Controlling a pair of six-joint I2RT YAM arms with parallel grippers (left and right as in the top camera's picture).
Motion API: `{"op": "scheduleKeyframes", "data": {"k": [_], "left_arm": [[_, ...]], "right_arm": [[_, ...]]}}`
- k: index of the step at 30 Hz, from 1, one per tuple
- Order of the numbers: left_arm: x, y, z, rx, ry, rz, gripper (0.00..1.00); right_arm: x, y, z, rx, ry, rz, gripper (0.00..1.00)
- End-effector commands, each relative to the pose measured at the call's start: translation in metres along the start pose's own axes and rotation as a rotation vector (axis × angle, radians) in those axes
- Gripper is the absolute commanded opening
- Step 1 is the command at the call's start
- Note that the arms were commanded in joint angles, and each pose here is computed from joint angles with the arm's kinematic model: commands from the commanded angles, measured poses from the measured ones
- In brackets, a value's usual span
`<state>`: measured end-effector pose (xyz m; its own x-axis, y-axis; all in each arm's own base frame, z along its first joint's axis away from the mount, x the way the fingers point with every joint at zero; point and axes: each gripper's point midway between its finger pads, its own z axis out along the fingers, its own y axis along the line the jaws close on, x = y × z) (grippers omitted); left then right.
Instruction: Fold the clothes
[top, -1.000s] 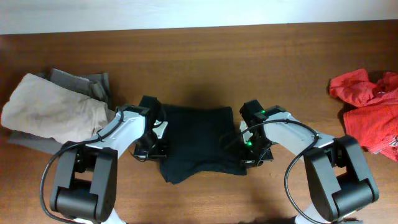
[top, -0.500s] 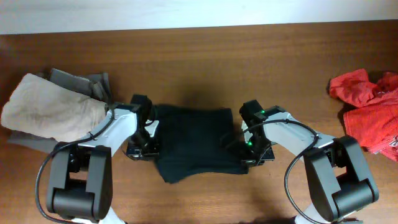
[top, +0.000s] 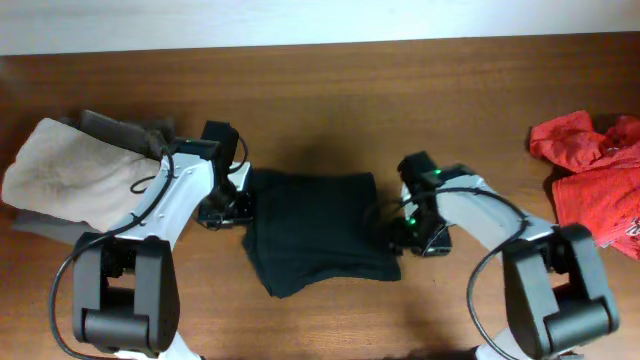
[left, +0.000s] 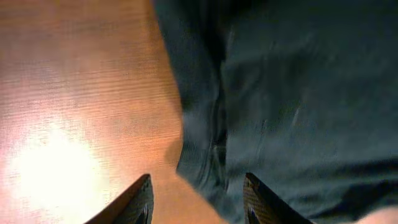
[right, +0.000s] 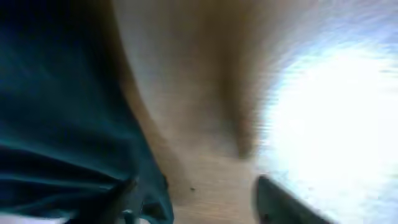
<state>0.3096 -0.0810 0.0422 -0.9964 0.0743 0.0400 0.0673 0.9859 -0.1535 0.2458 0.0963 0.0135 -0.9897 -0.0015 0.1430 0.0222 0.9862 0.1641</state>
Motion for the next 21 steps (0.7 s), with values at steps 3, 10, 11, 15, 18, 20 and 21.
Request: {"op": "scheduleKeyframes", "data": {"k": [3,10,11,15,18,20,21], "left_arm": [[-0.033,-0.018,-0.004,0.096,-0.122,0.031,0.18],[-0.078,-0.05,-0.01,0.101,-0.331,0.314,0.0],[-0.08,-0.054,-0.009,0.098,-0.343,0.349,0.0],[-0.083,-0.056,0.004,0.078,-0.333,0.431,0.0],[-0.08,-0.052,0.024,0.075,-0.287,0.434,0.0],[-0.079,-0.05,0.038,0.075,-0.255,0.429,0.0],[-0.078,-0.049,0.044,0.076,-0.241,0.426,0.0]], "right_arm": [[-0.031,0.057,-0.041,-0.358,-0.146,-0.192,0.27],[-0.031,0.075,-0.036,-0.365,-0.157,-0.252,0.09],[-0.026,0.073,-0.032,-0.351,-0.137,-0.251,0.08],[-0.006,0.073,-0.014,-0.327,-0.054,-0.255,0.08],[0.006,0.073,0.002,-0.313,-0.004,-0.262,0.08],[0.013,0.069,0.012,-0.285,0.025,-0.262,0.07],[0.015,0.065,0.017,-0.265,0.037,-0.259,0.06]]}}
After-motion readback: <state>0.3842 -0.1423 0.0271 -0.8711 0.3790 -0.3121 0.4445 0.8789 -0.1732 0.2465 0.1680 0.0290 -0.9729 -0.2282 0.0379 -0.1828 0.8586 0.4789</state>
